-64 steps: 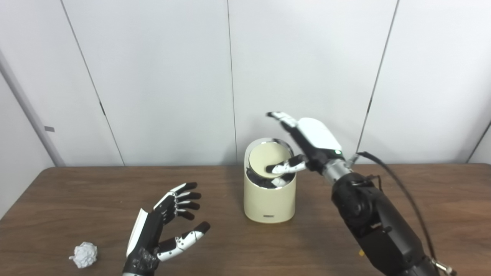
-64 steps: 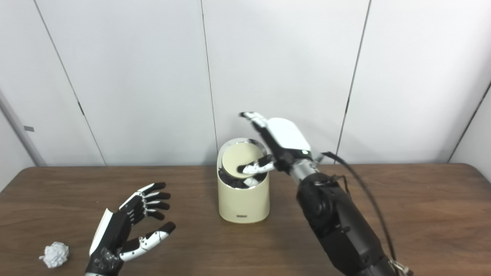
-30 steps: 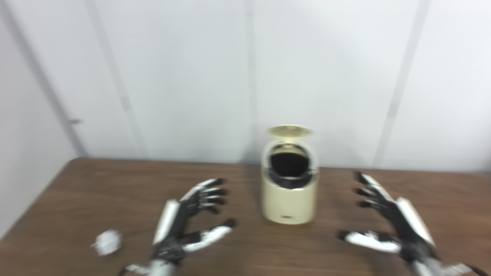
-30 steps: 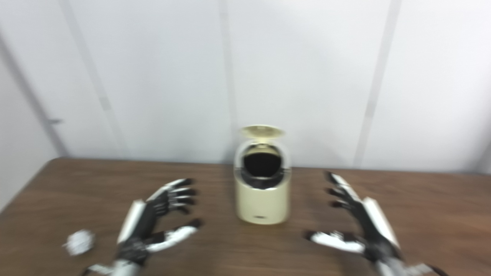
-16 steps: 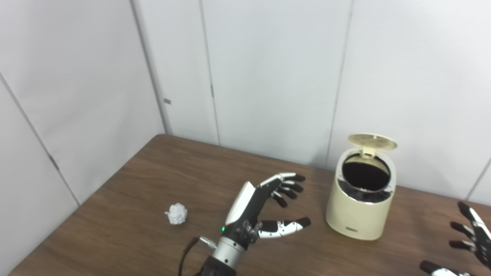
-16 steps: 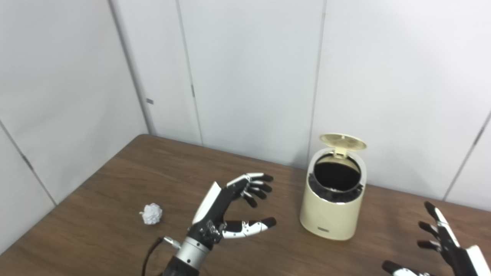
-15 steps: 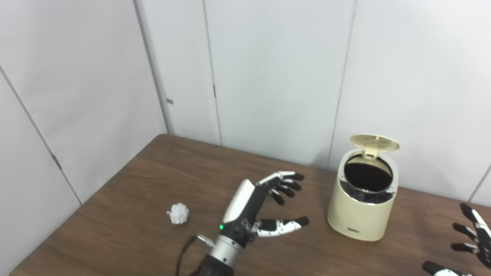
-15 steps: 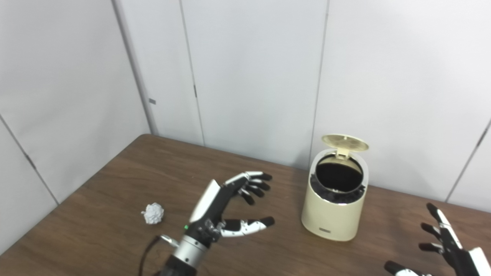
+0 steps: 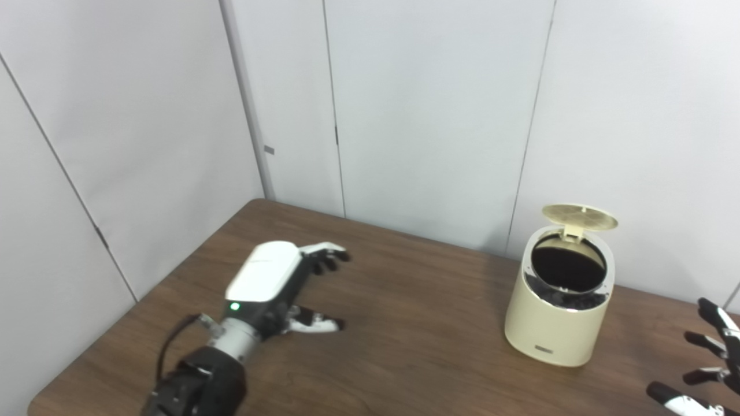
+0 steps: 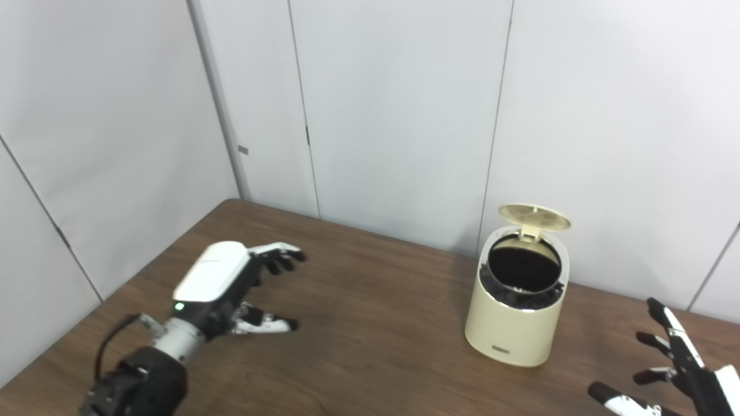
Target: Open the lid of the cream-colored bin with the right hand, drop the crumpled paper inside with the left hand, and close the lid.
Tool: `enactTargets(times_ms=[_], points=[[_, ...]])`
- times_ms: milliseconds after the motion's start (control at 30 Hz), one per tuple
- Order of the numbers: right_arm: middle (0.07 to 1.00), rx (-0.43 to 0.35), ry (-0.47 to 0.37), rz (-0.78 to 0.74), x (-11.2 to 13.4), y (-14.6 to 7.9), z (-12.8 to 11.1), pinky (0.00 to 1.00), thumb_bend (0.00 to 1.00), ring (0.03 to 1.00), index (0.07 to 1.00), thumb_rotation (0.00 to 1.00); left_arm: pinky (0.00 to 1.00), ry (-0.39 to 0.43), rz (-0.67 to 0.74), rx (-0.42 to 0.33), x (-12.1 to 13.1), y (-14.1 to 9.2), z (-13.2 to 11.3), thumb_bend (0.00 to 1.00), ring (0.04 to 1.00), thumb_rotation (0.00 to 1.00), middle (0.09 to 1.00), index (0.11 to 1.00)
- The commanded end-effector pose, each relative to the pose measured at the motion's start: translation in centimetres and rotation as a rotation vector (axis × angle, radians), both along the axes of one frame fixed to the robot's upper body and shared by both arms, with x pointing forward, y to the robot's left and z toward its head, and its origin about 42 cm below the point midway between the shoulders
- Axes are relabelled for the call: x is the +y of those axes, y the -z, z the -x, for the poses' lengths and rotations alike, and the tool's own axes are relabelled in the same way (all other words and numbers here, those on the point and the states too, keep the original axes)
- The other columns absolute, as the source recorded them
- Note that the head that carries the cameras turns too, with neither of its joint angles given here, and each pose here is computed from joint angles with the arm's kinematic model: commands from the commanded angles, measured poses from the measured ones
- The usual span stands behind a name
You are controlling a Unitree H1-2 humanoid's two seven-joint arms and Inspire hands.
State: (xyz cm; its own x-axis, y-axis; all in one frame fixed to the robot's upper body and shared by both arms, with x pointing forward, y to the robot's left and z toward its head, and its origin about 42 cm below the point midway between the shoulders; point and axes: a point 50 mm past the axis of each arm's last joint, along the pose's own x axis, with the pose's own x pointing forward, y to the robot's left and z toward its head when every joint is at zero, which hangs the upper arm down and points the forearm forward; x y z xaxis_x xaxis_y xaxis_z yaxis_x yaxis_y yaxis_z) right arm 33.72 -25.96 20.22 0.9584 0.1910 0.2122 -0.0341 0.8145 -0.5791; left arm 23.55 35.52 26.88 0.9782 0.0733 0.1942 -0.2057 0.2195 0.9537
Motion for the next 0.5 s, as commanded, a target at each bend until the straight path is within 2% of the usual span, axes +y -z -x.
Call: enactTargets(times_ms=[0,100,233,467], points=[[0.960,-0.078,-0.022,0.019,0.1,-2.2,-0.5,0.54,0.90,0.851,0.950,0.51,0.52,-0.045,-0.103,-0.018,1.2,-1.5,0.2,0.84,0.691,0.19,0.723,0.760],[0.966,-0.075,-0.026,0.026,0.2,-2.1,-0.5,0.51,0.90,0.855,0.959,0.52,0.50,-0.107,-0.190,0.012,2.2,-1.6,0.1,0.87,0.660,0.19,0.726,0.763],[0.973,-0.077,-0.032,0.026,0.4,-2.1,-0.5,0.51,0.87,0.864,0.967,0.49,0.45,-0.168,-0.271,0.040,3.1,-1.3,-0.2,0.92,0.581,0.18,0.677,0.714],[0.982,-0.077,-0.034,0.019,0.6,-2.0,-0.4,0.51,0.87,0.866,0.980,0.48,0.48,-0.194,-0.317,0.124,4.0,-1.1,-1.1,0.92,0.582,0.19,0.659,0.685]])
